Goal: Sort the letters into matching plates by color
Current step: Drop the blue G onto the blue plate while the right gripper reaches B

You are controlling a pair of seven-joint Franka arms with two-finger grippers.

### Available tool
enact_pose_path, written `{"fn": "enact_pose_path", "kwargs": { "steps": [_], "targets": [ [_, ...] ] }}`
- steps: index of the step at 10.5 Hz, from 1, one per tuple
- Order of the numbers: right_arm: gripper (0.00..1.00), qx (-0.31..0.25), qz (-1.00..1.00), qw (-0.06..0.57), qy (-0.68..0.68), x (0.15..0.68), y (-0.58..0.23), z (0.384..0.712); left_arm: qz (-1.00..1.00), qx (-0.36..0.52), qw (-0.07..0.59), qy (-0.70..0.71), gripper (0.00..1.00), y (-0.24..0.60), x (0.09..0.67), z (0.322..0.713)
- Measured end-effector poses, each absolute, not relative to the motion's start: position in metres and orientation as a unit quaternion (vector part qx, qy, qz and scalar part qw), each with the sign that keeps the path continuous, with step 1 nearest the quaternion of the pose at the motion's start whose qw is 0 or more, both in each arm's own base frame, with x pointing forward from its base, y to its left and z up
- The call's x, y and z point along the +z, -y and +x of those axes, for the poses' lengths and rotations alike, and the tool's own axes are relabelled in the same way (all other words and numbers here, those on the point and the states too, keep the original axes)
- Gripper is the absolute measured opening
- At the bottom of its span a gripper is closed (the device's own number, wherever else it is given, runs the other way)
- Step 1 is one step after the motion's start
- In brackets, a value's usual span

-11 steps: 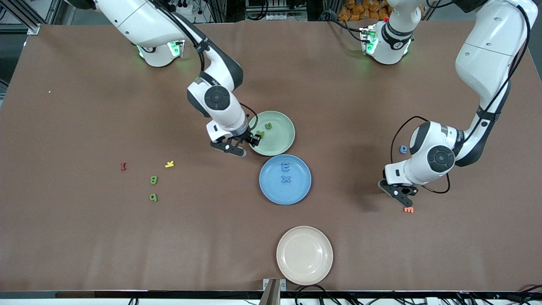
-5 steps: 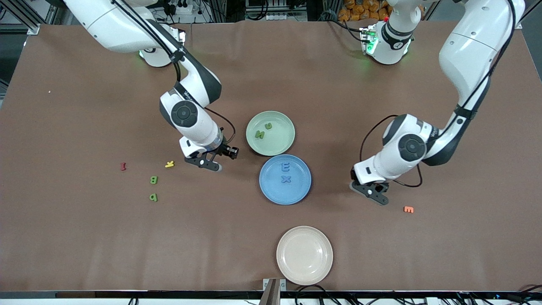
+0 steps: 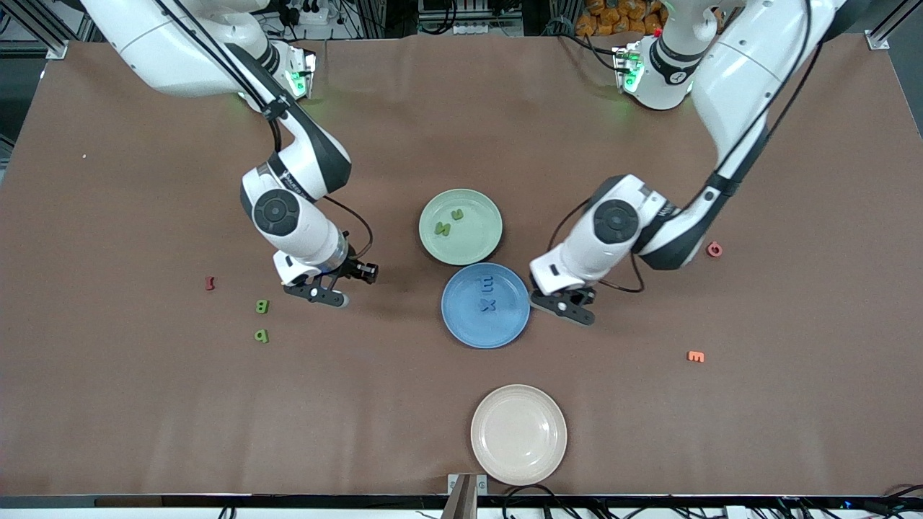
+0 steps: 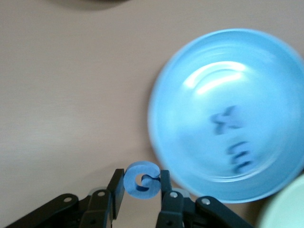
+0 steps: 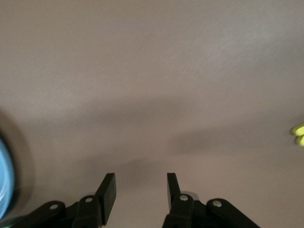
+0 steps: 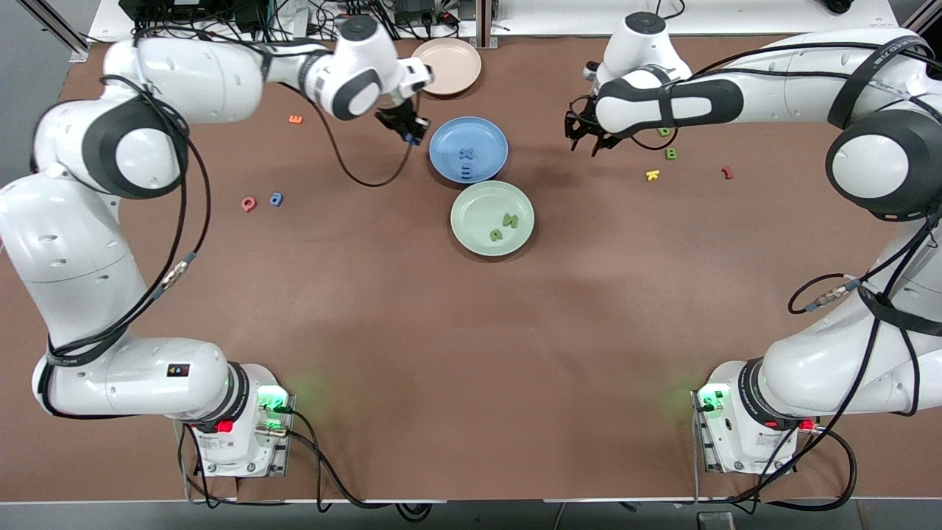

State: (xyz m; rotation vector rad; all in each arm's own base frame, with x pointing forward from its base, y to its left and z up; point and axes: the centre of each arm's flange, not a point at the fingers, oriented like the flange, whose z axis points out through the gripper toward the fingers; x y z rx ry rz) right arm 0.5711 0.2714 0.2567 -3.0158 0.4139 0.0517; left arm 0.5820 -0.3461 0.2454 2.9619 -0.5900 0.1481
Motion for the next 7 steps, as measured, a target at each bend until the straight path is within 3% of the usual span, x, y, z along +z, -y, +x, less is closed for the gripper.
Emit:
{"fn": "enact_pose_path", "kwargs": {
  "steps": [4,7],
  "targets": [
    [0.53,0.009,-0.993,0.027,-0.112,0.246,-0.211,0.594,0.981,0.048,0.079,0.169,0.35,0.428,0.246,0.548],
    [0.63,0.007,-0.994,0.017,-0.103,0.242,-0.187,0.602,0.983,0.043,0.079,0.160,0.35,0.432,0.232,0.553]
  ]
}}
